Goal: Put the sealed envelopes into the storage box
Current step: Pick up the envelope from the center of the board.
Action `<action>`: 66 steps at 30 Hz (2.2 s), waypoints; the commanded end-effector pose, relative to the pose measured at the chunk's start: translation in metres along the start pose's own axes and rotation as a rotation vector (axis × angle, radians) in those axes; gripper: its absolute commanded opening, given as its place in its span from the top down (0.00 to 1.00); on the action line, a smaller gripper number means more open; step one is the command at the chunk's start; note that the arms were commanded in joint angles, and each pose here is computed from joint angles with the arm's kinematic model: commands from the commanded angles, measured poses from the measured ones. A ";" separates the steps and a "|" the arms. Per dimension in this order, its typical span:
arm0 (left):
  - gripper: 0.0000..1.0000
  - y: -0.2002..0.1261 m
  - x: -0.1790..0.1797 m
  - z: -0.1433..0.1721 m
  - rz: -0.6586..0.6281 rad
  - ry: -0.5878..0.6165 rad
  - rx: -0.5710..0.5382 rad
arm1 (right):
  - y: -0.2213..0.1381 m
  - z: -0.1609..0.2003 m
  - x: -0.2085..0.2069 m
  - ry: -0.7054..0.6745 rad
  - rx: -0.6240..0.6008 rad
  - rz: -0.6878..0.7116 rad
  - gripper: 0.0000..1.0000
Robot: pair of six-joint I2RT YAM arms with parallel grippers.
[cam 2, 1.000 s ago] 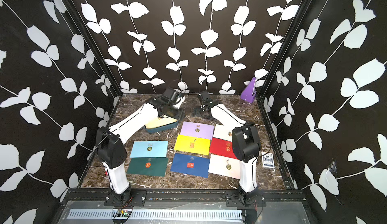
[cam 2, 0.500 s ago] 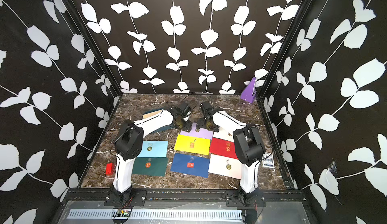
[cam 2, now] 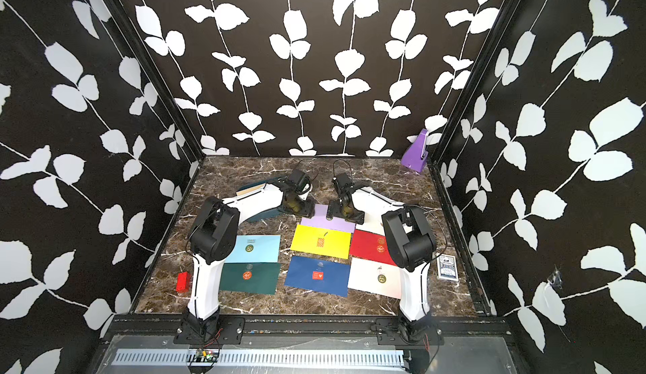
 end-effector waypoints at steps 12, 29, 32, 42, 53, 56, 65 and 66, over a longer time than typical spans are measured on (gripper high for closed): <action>0.35 0.018 0.003 0.018 0.011 0.002 0.048 | 0.008 0.001 -0.020 0.000 0.014 0.068 0.01; 0.35 0.021 -0.006 0.022 0.073 -0.006 0.059 | 0.041 0.016 0.000 -0.001 0.115 -0.053 0.01; 0.35 0.021 -0.009 0.021 0.095 -0.014 0.054 | 0.045 0.019 0.011 -0.015 0.137 -0.105 0.01; 0.35 0.021 -0.022 0.019 0.187 -0.029 0.045 | 0.053 0.029 0.026 -0.058 0.186 -0.161 0.01; 0.37 -0.031 -0.037 -0.018 0.239 0.035 -0.070 | 0.048 0.034 0.003 -0.201 0.161 -0.099 0.18; 0.39 -0.054 -0.044 -0.038 0.267 0.102 -0.094 | 0.046 0.030 -0.002 -0.218 0.143 -0.124 0.21; 0.50 -0.056 -0.041 -0.062 0.327 0.342 -0.057 | 0.041 0.029 -0.002 -0.277 0.124 -0.189 0.23; 0.50 -0.053 -0.041 -0.063 0.337 0.377 -0.052 | 0.040 0.028 -0.001 -0.282 0.122 -0.190 0.23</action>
Point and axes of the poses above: each gripper's point midway between its finger pads, its own y axis out along the fingers, its own x axis along the line the jaws close on, z = x × y, the point moved 1 cm from there along -y, back along the fingers, and after that the axes turned 11 degrees about y, right-handed, at the moved point
